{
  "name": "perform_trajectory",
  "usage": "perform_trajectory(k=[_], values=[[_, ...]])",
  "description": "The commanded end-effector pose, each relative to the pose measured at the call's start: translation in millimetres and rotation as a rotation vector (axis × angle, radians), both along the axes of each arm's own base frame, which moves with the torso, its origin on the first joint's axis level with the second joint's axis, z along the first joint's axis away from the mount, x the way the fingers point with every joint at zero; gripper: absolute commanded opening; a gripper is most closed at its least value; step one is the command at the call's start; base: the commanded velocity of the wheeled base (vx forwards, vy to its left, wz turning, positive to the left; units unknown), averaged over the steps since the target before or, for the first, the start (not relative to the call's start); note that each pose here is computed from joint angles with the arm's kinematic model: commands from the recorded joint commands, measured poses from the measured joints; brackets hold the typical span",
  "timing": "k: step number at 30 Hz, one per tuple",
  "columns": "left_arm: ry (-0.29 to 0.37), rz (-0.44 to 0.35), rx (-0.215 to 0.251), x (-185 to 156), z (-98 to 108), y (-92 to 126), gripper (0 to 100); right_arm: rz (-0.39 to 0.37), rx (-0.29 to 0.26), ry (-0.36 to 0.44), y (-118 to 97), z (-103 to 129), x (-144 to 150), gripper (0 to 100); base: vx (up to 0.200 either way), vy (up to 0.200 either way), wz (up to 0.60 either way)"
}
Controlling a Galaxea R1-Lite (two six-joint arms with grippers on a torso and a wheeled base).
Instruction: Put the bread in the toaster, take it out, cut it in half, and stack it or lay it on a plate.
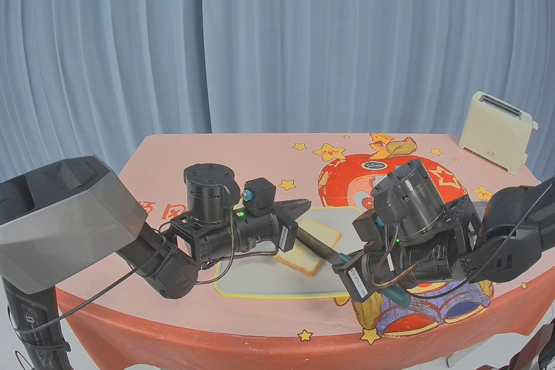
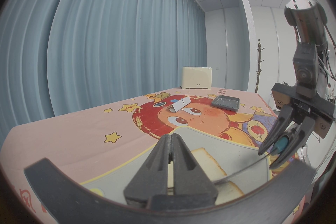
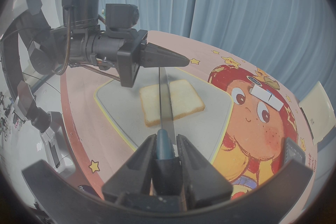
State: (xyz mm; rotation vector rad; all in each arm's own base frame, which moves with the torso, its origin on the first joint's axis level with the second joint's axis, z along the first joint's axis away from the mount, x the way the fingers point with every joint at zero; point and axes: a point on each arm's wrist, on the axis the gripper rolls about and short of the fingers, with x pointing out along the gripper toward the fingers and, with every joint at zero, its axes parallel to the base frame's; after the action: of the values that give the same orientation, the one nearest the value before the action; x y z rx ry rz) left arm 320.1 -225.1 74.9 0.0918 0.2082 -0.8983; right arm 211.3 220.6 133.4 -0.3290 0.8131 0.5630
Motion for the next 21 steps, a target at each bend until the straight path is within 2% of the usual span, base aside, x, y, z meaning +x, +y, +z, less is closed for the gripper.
perform_trajectory(k=[1, 4, 5, 7, 9, 11, 19, 21], values=[[-0.056, -0.003, -0.04, 3.3, 18.8, -4.1, 0, -0.002, 0.003, 0.0, 1.0, -1.2, 1.1, 0, 0.0, 0.0, 0.0], [-0.101, -0.003, -0.07, -0.6, 41.5, -1.4, 0, -0.002, 0.016, -0.013, 0.6, 2.3, 0.7, 0, 0.0, 0.0, 0.0], [-0.101, -0.003, -0.07, -0.6, 41.5, -1.4, 0, -0.002, 0.016, -0.013, 0.6, 2.3, 0.7, 0, 0.0, 0.0, 0.0], [-0.122, 0.003, -0.096, -4.0, 58.9, 3.1, 0, -0.002, 0.028, -0.021, 0.3, 5.3, 0.4, 0, 0.0, 0.0, 0.0], [-0.128, 0.005, -0.104, -5.2, 64.6, 4.6, 0, -0.002, 0.03, -0.023, 0.0, 6.2, 0.1, 0, 0.0, 0.0, 0.0], [-0.146, 0.016, -0.121, -10.2, 80.3, 10.2, 0, -0.005, 0.039, -0.03, -0.6, 9.0, 0.3, 0, 0.0, 0.0, 0.0], [-0.176, 0.054, -0.137, -25.3, 105.4, 33.5, 0, -0.008, 0.042, -0.036, -2.2, 10.9, 0.0, 0, 0.0, 0.0, 0.0], [-0.194, 0.093, -0.144, -32.3, 114.5, 45.8, 0, -0.008, 0.045, -0.039, -2.4, 12.2, -0.1, 0, 0.0, 0.0, 0.0]])
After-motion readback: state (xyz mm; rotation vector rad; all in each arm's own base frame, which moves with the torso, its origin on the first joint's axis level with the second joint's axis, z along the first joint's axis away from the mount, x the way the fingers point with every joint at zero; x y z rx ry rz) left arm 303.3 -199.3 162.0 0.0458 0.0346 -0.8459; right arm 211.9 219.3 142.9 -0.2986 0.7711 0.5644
